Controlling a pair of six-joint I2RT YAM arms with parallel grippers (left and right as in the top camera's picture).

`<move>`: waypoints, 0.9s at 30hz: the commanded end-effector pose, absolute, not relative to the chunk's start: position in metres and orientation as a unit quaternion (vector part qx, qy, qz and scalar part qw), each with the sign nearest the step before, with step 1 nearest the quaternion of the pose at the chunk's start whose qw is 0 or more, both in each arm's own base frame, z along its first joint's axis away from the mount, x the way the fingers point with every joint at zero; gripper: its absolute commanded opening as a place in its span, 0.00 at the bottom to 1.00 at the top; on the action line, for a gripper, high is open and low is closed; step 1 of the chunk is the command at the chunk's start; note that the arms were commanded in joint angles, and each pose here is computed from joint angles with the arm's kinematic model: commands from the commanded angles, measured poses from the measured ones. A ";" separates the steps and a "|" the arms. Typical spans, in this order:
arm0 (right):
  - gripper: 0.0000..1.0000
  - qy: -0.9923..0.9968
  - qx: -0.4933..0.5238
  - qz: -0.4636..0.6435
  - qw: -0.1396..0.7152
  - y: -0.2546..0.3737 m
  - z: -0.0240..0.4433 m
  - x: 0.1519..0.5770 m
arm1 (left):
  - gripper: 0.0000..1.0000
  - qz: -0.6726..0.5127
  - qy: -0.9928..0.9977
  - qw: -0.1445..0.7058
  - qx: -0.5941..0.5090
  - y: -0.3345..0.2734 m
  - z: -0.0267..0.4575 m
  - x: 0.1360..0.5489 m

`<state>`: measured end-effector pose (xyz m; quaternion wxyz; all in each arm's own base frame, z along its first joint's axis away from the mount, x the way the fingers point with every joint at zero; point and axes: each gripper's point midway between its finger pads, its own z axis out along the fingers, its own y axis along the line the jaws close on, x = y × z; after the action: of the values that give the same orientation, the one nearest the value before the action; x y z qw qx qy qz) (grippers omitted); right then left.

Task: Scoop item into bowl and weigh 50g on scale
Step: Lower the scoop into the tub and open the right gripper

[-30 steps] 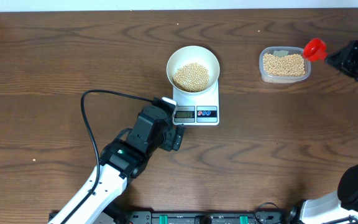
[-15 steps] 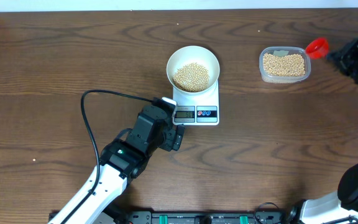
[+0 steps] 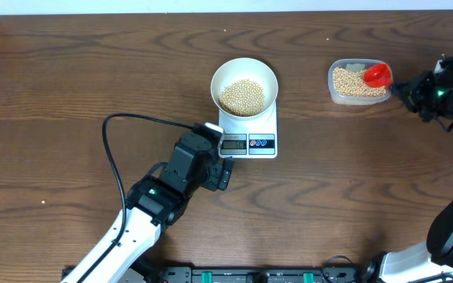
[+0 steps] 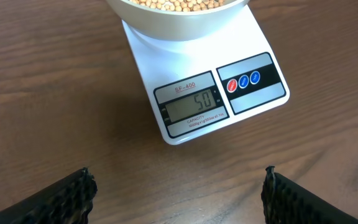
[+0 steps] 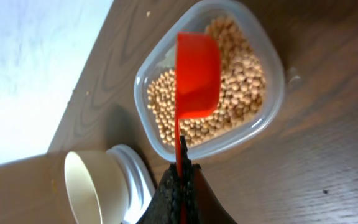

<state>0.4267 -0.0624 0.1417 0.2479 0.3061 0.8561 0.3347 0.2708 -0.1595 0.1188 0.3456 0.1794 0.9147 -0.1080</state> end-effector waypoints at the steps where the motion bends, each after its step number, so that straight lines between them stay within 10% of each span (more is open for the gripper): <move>1: 0.01 0.848 0.299 0.365 0.241 -0.050 0.145 0.422 | 0.88 -0.104 0.915 0.346 0.180 -0.158 0.119 0.272; 8: 0.05 0.853 0.308 0.355 0.226 -0.049 0.126 0.412 | 0.88 -0.104 0.915 0.346 0.180 -0.158 0.119 0.272; 27: 0.99 0.871 0.279 0.319 0.251 -0.074 0.120 0.405 | 0.88 -0.104 0.915 0.346 0.180 -0.158 0.118 0.272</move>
<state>0.4094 -0.0657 0.1169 0.2359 0.2939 0.8655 0.3300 0.2707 -0.1596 0.1188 0.3454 0.1795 0.9148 -0.1081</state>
